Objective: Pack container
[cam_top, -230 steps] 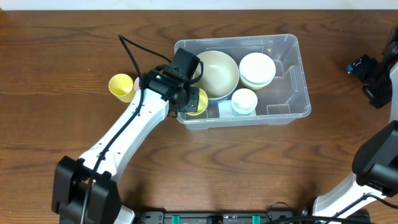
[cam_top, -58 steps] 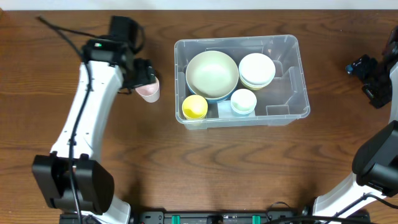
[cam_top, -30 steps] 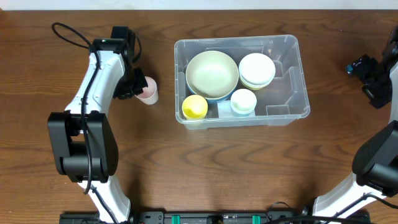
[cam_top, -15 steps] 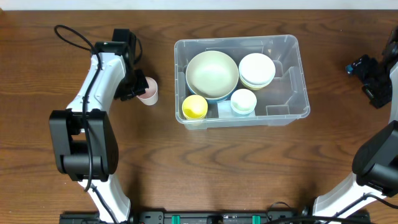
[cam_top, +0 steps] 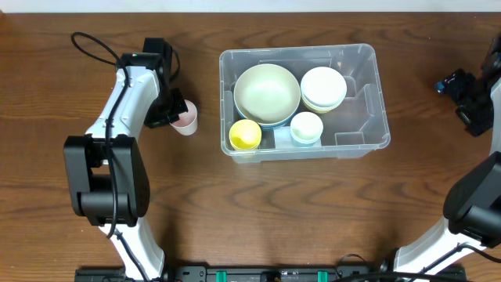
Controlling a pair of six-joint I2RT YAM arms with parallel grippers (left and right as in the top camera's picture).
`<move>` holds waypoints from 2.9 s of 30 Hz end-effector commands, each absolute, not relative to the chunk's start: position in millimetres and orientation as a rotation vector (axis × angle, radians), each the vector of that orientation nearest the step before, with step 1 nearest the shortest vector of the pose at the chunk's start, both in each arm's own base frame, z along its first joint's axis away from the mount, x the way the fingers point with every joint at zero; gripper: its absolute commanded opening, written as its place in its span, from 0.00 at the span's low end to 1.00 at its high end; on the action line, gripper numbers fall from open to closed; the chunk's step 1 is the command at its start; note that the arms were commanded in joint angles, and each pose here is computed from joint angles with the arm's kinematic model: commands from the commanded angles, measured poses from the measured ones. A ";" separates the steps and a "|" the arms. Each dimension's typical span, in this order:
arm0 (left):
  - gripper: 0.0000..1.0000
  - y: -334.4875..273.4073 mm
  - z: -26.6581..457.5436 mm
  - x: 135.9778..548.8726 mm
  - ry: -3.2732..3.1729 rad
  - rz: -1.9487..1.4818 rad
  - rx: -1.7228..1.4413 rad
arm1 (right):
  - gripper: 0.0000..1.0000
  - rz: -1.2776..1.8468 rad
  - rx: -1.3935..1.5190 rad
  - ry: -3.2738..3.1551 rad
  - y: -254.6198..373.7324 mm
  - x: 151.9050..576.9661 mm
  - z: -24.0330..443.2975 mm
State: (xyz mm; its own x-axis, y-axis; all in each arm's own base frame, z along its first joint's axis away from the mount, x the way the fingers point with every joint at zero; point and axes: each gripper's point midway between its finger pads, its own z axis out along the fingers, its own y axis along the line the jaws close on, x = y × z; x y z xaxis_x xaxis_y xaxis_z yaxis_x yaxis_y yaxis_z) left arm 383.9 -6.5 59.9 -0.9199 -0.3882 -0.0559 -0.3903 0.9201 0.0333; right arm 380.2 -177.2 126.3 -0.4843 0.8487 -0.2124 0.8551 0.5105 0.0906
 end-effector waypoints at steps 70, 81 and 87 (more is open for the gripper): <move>0.98 -57.4 302.6 236.1 2.520 -0.073 -0.144 | 0.99 -0.044 1.475 2.503 -180.6 377.4 128.5; 0.98 -24.4 298.0 153.3 2.204 -0.322 -0.366 | 0.99 -0.044 1.475 2.503 -180.6 377.4 128.5; 0.98 -16.9 293.1 134.6 2.195 -0.332 -0.376 | 0.99 -0.044 1.475 2.503 -180.6 377.4 128.5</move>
